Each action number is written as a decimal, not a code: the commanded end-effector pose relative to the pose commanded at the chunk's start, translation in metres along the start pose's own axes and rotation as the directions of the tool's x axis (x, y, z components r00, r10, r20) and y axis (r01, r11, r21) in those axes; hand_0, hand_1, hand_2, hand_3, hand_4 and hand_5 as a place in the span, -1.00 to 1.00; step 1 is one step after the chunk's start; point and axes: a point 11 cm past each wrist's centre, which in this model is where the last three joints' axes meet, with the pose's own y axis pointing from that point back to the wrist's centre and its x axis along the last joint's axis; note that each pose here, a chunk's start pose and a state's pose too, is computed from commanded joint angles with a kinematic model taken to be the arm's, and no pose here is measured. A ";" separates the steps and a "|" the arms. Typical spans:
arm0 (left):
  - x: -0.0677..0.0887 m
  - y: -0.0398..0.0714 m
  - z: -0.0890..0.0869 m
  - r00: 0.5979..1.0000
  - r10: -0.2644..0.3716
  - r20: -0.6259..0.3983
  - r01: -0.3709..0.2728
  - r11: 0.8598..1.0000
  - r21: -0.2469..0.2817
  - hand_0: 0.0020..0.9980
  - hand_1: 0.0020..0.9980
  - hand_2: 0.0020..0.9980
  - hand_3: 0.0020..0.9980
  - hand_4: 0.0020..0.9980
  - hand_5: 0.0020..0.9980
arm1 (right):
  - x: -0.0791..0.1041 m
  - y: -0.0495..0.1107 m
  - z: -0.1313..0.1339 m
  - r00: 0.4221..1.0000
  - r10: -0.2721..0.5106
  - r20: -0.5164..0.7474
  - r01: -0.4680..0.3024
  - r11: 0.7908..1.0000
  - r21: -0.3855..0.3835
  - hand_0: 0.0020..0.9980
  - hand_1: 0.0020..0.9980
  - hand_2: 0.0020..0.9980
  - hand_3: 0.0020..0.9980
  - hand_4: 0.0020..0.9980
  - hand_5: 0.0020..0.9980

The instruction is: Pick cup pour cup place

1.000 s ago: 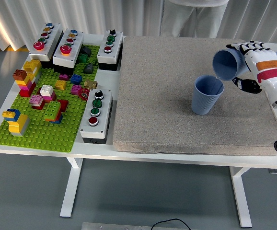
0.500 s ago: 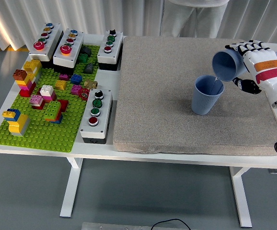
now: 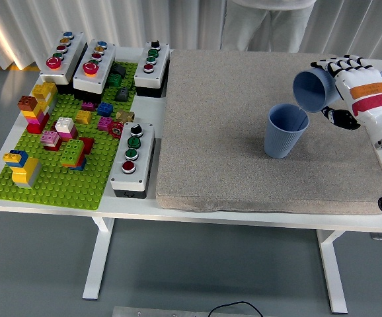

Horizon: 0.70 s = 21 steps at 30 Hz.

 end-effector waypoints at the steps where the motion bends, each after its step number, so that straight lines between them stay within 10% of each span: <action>1: 0.000 0.000 0.000 1.000 0.000 0.000 0.000 1.000 0.000 0.46 0.56 0.65 0.36 0.02 0.88 | 0.000 0.000 0.000 1.000 -0.001 -0.002 0.001 1.000 0.002 0.75 0.45 0.14 0.26 0.46 -0.81; 21: 0.000 0.000 0.002 1.000 -0.001 0.000 0.001 1.000 -0.003 0.46 0.56 0.65 0.36 0.02 0.88 | -0.001 -0.003 0.005 0.999 -0.013 0.041 0.015 0.999 -0.031 0.76 0.45 0.15 0.26 0.46 -0.82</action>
